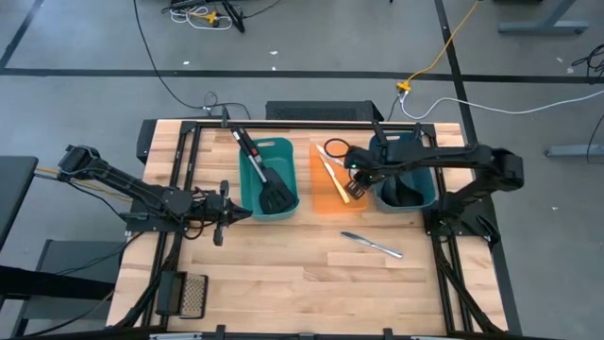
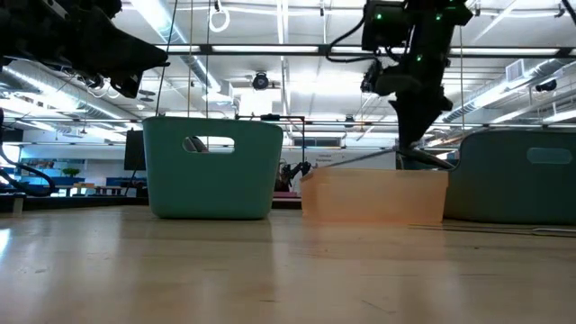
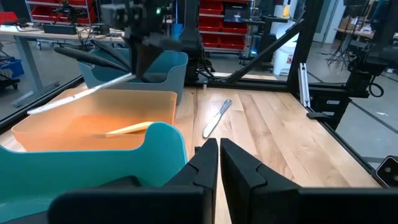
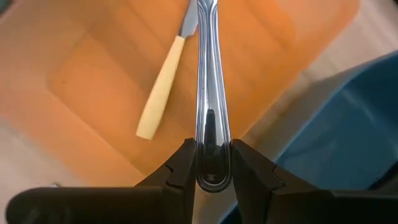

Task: Pick & Place Kitchen Items
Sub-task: Put the bottom silver knife into the orange bin

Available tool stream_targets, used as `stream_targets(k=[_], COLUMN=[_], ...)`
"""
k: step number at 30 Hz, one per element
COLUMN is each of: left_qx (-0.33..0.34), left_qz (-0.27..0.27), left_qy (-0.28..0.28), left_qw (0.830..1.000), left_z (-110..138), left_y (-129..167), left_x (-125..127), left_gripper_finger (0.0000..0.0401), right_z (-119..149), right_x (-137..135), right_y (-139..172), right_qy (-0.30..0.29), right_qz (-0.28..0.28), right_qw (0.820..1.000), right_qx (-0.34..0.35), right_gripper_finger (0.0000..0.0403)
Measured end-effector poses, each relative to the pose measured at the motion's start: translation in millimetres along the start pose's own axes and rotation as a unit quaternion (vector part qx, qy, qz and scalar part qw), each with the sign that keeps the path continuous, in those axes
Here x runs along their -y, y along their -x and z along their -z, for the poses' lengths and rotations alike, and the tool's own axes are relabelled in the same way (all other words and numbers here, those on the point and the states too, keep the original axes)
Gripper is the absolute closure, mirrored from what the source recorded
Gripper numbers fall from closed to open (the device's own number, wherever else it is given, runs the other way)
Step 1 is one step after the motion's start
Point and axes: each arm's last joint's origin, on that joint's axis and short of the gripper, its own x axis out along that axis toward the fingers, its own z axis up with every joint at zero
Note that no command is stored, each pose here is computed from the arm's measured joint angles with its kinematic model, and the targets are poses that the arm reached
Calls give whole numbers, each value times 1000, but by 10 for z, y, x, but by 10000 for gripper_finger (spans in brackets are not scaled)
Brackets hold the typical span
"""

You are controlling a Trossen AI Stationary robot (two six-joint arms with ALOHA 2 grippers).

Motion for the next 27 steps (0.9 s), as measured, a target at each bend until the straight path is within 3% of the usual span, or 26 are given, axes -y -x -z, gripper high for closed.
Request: stream_targets(k=[27], left_qx=[10], left_qz=[2], left_qy=[-5], left_qw=[1000], left_z=[-23], left_y=[0], left_x=[3], left_gripper_finger=[378], right_z=[-194], right_x=[-128], right_y=[-1047], right_qy=[-44], right_qz=[-18], right_qw=[992], right_qx=[-120], right_gripper_finger=[316])
